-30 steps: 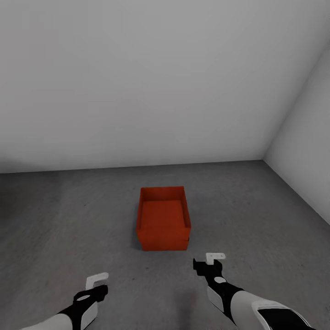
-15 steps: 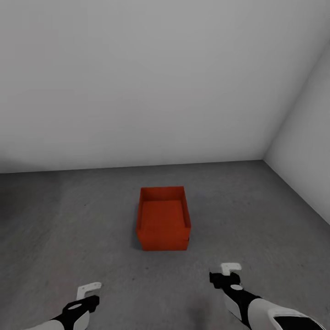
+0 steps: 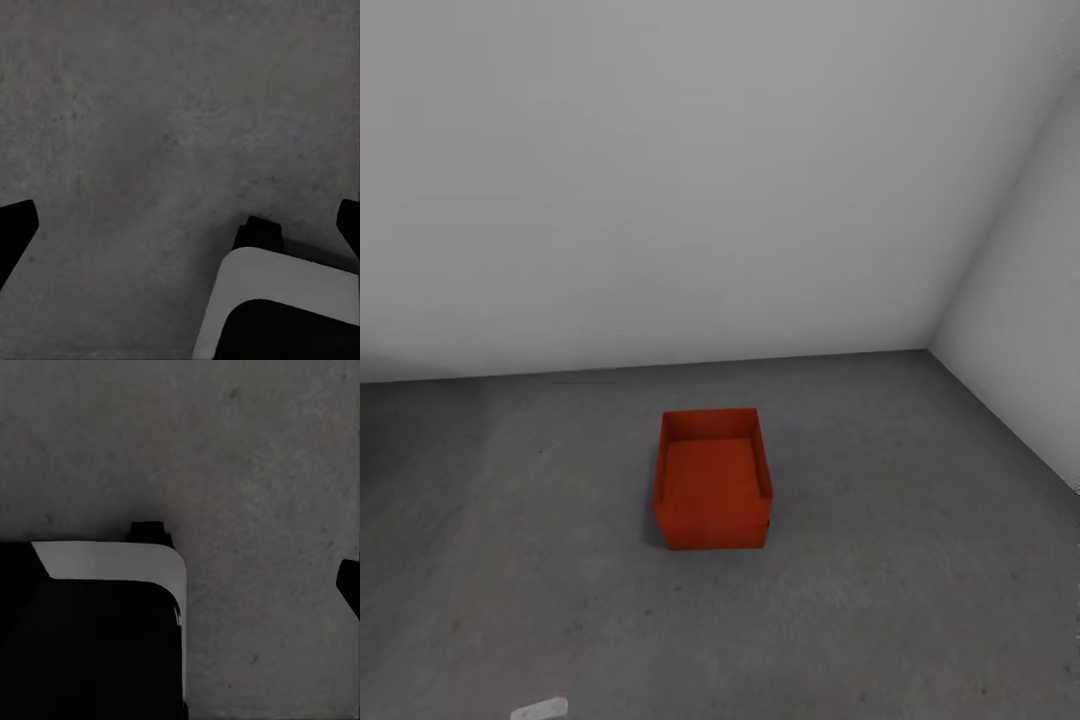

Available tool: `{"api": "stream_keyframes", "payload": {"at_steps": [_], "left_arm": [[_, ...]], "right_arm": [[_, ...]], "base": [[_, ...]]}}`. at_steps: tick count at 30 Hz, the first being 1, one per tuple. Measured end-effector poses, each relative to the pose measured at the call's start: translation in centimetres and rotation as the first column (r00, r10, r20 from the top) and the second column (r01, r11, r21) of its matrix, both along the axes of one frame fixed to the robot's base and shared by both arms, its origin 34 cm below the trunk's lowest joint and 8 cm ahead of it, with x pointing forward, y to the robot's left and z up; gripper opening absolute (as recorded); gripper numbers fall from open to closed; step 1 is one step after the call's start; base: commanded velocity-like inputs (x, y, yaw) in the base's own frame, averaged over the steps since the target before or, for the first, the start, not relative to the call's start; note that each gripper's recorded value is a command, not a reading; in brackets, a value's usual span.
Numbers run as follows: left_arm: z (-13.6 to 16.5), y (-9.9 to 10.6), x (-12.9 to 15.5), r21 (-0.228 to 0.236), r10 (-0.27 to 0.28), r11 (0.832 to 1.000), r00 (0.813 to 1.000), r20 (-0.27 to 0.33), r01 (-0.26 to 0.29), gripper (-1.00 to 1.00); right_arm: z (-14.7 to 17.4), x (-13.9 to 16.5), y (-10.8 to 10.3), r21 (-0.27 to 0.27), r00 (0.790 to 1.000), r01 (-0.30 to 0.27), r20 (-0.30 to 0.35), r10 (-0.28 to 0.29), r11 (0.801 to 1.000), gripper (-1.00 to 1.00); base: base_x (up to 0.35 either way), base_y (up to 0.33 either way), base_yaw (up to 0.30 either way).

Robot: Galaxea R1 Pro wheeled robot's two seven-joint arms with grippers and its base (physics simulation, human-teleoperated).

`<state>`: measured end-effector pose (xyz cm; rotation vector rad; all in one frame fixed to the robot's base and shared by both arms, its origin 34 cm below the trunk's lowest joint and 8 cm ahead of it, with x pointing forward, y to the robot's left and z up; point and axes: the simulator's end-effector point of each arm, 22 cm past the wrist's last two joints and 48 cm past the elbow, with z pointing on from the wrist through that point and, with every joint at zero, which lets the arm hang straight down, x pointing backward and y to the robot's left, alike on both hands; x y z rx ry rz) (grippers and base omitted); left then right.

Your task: Move the two storage containers from the living room to the garage. In the garage, place one container on the floor and stack the other container on top of it (either order is fine).

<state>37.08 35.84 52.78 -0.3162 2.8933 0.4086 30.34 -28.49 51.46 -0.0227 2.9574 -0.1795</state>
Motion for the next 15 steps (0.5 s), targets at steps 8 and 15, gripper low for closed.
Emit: {"api": "stream_keyframes", "payload": {"at_steps": [8,15], "left_arm": [[-0.7,-1.6,-6.1,-0.048,-0.011,0.999,0.998,-0.069,0.008,1.0],[-0.6,-1.7,-5.9,-0.049,-0.012,0.999,0.998,-0.06,0.009,1.0]], "right_arm": [[0.1,-8.7,1.2,0.039,0.993,-0.002,-0.115,0.006,0.999,1.0],[0.3,-11.2,1.4,0.046,0.99,-0.001,-0.143,0.007,0.999,1.0]], "base": [[0.0,0.0,-0.092],[0.0,0.0,-0.02]]}}
